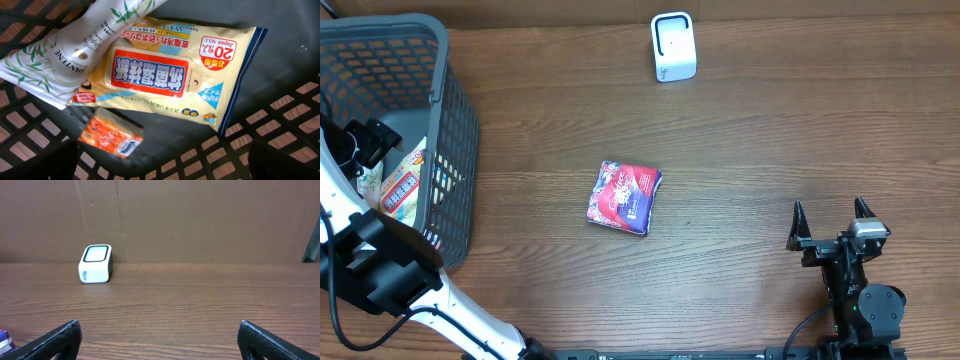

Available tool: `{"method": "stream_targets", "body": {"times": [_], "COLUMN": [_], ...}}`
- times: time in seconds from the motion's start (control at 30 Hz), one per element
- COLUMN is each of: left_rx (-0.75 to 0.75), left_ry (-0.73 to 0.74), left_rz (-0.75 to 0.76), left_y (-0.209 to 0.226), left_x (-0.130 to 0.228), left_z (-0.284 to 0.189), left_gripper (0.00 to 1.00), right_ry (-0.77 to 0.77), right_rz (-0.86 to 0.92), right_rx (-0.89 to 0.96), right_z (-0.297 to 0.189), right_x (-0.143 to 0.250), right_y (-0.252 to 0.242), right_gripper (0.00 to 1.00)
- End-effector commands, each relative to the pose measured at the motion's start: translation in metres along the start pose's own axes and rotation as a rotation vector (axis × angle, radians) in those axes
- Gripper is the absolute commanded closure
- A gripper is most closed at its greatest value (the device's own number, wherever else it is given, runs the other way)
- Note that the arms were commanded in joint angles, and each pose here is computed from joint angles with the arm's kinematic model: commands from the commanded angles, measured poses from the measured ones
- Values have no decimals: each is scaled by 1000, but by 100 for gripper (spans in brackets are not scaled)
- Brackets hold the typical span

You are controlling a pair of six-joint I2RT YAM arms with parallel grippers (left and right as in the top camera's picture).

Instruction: Scan the item barcode

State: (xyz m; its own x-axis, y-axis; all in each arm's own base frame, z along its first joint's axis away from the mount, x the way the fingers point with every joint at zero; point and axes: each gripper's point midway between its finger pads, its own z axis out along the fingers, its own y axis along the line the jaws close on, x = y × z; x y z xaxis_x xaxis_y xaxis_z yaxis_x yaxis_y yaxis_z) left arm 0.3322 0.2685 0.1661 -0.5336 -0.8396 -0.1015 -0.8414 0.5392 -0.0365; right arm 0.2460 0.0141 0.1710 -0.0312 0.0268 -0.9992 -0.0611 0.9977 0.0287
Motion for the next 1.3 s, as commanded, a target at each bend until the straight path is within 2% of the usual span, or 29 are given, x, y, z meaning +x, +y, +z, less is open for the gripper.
{"method": "stream_targets", "body": {"times": [0.0, 0.23, 0.37, 0.57, 0.73, 0.9, 1.1, 1.2, 1.27], "left_rx": [-14, -6, 89, 329, 370, 393, 416, 314, 198], "left_ry": [3, -2, 15, 197, 287, 225, 51, -46, -100], "left_rz": [-14, -20, -67, 19, -26, -24, 6, 0, -69], "left_y": [2, 0, -17, -52, -47, -30, -10, 11, 32], "left_x": [-1, -2, -1, 38, 54, 48, 53, 56, 52], "left_z": [3, 3, 2, -10, -18, -37, -94, -113, -117], "left_gripper": [0, 0, 0, 0, 0, 0, 0, 0, 0], "right_ry": [-6, -6, -6, -6, -6, -6, -6, -6, -6], "right_rz": [-5, -5, -5, -5, -5, -5, -4, -5, -5], "right_rx": [-4, -4, -4, -4, -4, -4, -4, -4, -4], "right_z": [0, 0, 0, 0, 0, 0, 0, 0, 0], "right_x": [1, 1, 1, 1, 1, 1, 1, 1, 1], "right_y": [1, 1, 1, 1, 1, 1, 1, 1, 1], "right_gripper": [0, 0, 0, 0, 0, 0, 0, 0, 0]}}
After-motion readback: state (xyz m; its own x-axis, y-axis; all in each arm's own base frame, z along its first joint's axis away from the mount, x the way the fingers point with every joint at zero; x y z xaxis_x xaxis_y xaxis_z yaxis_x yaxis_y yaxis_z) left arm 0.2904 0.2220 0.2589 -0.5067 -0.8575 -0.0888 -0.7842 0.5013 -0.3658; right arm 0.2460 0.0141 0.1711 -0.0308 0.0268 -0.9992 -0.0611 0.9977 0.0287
